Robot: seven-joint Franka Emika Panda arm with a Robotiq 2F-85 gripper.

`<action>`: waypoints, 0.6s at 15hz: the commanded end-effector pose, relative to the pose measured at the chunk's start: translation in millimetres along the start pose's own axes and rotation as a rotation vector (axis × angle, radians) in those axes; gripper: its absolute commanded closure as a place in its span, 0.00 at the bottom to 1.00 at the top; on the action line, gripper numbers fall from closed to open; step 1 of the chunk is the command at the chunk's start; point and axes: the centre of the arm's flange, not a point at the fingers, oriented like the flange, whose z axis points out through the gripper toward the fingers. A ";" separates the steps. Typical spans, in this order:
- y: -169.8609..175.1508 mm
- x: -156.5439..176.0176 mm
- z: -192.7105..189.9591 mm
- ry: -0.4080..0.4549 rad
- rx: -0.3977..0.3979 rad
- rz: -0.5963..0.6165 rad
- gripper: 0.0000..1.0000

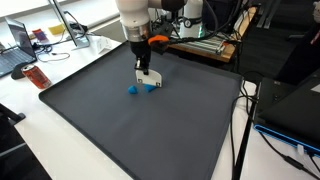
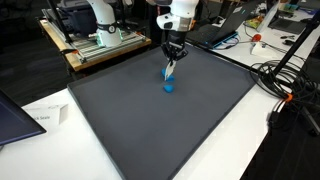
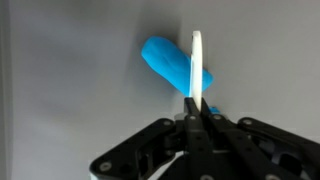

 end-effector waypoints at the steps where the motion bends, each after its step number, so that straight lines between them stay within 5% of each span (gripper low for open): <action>1: -7.0 2.5 5.8 0.003 0.007 0.020 0.99; 9: -14.4 4.5 26.5 -0.033 -0.006 0.024 0.99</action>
